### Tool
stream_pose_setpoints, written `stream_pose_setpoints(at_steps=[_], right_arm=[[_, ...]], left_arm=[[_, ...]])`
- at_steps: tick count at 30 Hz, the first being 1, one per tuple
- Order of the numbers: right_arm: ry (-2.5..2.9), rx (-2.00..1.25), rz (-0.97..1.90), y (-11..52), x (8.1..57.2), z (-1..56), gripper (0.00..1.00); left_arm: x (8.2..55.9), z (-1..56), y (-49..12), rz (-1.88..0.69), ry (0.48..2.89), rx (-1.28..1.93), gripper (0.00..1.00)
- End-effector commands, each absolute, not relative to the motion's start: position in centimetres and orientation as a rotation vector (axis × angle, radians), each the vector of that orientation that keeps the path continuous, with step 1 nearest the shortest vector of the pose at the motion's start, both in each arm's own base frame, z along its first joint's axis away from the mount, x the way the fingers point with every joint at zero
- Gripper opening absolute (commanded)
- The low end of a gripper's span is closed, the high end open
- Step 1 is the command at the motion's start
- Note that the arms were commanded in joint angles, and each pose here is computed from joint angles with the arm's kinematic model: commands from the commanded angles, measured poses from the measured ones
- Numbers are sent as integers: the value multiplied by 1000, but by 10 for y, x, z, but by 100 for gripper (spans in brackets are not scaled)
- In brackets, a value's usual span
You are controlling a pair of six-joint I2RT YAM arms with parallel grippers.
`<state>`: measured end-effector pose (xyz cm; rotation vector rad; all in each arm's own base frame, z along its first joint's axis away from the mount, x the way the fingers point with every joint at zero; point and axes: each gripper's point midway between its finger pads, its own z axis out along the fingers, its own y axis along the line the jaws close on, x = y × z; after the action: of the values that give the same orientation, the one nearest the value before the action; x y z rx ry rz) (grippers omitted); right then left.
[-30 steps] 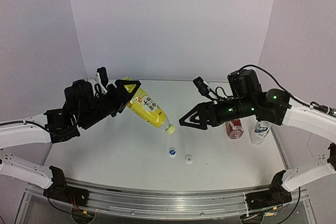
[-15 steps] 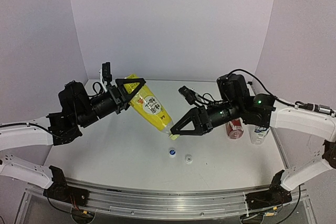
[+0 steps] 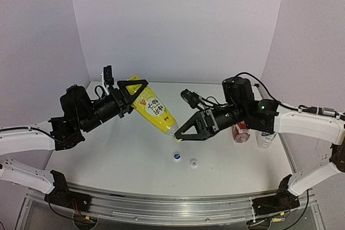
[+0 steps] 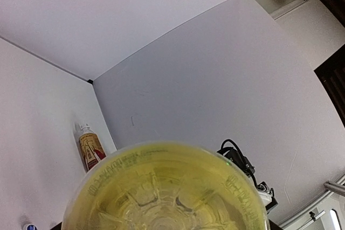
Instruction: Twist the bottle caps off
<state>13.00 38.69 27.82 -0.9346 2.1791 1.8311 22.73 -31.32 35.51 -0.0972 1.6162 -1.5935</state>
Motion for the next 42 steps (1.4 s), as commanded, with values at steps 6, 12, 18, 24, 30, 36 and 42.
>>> stream_pose_setpoints(at_steps=[6,12,18,24,30,36,42], right_arm=[[2117,-994,1890,389,123,289,39],[2118,-977,1844,389,127,287,9],[2291,-890,1470,378,157,248,1],[2316,-954,1476,392,155,240,0],[2281,-1057,1641,404,131,255,11],[2306,-1011,1637,407,134,252,21],[2314,-1042,1604,417,133,243,14]], left_arm=[[239,361,-300,-1556,1559,-193,20],[250,346,-297,-1512,1623,-299,18],[273,316,-288,-1306,1813,-526,13],[288,291,-290,-1155,1932,-672,9],[296,282,-287,-1123,1908,-738,8],[298,272,-273,-1087,1882,-850,5],[299,252,-263,-990,1919,-989,0]])
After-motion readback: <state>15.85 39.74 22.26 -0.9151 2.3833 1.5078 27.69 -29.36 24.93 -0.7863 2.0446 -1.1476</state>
